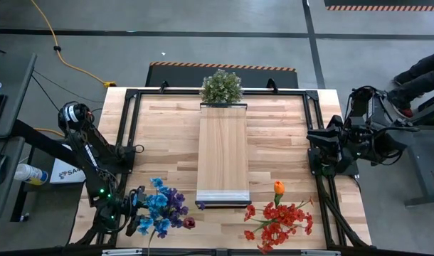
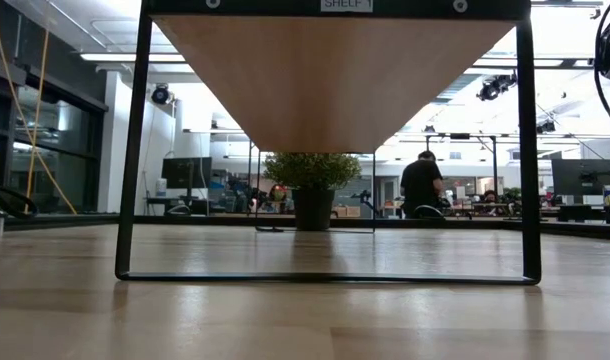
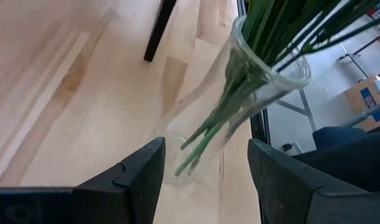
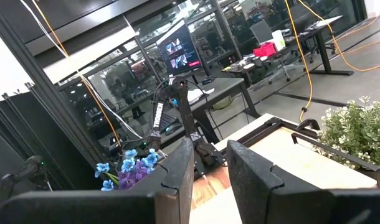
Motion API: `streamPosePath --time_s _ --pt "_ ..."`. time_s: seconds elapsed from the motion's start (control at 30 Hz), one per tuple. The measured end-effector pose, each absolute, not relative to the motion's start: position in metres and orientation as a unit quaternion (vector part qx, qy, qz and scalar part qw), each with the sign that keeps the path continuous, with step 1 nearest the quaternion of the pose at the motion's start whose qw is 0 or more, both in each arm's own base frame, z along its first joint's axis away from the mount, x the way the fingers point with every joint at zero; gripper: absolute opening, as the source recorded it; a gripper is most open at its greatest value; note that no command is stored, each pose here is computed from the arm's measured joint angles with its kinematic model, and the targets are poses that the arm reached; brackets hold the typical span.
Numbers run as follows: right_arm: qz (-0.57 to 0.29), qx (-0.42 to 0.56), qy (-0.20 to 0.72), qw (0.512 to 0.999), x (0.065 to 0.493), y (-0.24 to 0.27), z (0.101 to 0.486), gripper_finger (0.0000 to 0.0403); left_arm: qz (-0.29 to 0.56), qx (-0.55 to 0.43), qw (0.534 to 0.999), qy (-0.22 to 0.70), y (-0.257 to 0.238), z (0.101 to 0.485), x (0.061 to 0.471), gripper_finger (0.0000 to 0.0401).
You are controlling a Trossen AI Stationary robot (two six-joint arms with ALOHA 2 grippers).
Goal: Pick and place flowers into a vace then onto a shelf
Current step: Put the left transparent vase on the shelf
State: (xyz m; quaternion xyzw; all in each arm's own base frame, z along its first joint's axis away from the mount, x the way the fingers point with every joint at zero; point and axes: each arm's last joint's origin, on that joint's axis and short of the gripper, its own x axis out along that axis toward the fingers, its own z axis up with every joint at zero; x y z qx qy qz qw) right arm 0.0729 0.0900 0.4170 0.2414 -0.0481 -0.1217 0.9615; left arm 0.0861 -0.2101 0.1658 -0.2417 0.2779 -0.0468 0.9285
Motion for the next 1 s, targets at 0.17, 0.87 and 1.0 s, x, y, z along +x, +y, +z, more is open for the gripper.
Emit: streamPosePath --time_s 0.17,0.87,1.0 --pt "-0.122 0.241 -0.048 0.962 0.0729 0.09 0.417 0.0087 -0.045 -0.225 0.937 0.263 -0.2098 0.1667 0.0867 0.0262" --pt "-0.122 0.241 -0.048 0.962 0.0729 0.09 0.417 0.0087 -0.036 -0.174 0.956 0.235 -0.2079 0.1674 0.0877 0.0262" --pt "-0.122 0.241 -0.048 0.962 0.0729 0.09 0.417 0.0087 -0.028 -0.173 0.956 0.234 -0.2061 0.1676 0.0928 0.0262"
